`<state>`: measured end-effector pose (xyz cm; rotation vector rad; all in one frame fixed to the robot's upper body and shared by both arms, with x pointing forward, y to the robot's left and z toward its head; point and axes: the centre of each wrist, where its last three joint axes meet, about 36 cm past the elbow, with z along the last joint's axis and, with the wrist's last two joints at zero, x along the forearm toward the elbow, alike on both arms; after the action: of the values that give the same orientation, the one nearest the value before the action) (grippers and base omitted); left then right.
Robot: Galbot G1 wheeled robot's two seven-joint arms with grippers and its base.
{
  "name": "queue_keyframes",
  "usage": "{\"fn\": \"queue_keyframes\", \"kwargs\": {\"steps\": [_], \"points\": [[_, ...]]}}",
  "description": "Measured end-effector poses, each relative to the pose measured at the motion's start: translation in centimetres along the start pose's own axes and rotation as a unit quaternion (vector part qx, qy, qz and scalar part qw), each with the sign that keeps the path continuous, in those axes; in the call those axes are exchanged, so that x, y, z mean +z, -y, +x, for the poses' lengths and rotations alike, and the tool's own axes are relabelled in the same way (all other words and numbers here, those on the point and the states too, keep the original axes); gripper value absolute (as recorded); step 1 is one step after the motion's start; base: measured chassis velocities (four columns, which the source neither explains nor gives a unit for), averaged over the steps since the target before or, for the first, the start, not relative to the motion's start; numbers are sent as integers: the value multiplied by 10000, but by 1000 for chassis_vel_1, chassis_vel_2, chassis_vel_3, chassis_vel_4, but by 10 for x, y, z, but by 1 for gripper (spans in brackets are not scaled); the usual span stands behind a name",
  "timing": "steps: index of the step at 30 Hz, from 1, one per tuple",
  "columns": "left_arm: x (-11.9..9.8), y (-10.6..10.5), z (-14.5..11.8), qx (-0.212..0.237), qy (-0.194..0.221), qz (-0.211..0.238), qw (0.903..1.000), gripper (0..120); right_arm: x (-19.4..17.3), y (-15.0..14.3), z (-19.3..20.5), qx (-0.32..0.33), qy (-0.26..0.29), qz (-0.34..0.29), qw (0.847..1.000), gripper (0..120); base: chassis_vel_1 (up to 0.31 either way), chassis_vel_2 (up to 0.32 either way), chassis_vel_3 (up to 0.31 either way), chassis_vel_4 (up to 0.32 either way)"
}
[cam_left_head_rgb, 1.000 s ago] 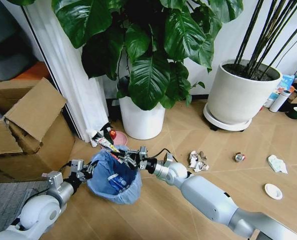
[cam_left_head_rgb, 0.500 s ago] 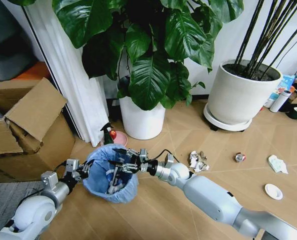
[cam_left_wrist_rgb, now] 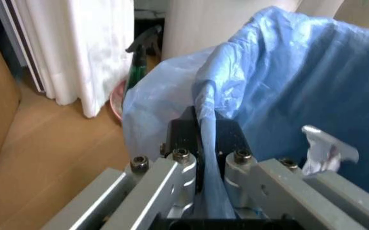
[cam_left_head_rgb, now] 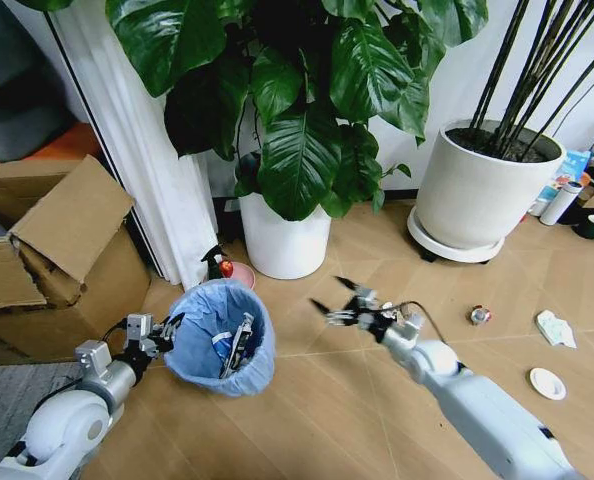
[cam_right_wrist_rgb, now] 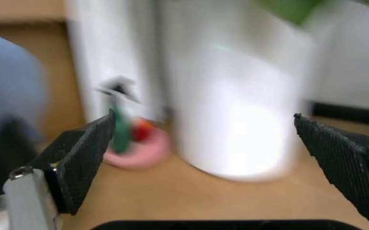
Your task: Pick up the trash bin and place the garbage on the floor into it.
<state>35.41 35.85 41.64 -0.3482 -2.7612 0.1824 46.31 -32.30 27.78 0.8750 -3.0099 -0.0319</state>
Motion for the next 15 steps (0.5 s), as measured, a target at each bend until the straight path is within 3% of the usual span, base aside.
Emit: {"fn": "queue_keyframes", "kwargs": {"steps": [6, 15], "points": [[-1, 2, 1, -20, 24, 7, 10000, 0, 32, 13, 25, 1502, -589, -131, 9868, 100, 0, 0, 0, 0], [-1, 1, 1, -50, 7, -7, 10000, 0, 75, 12, 27, 2557, -1473, -552, 9539, 100, 0, 0, 0, 0]]}}
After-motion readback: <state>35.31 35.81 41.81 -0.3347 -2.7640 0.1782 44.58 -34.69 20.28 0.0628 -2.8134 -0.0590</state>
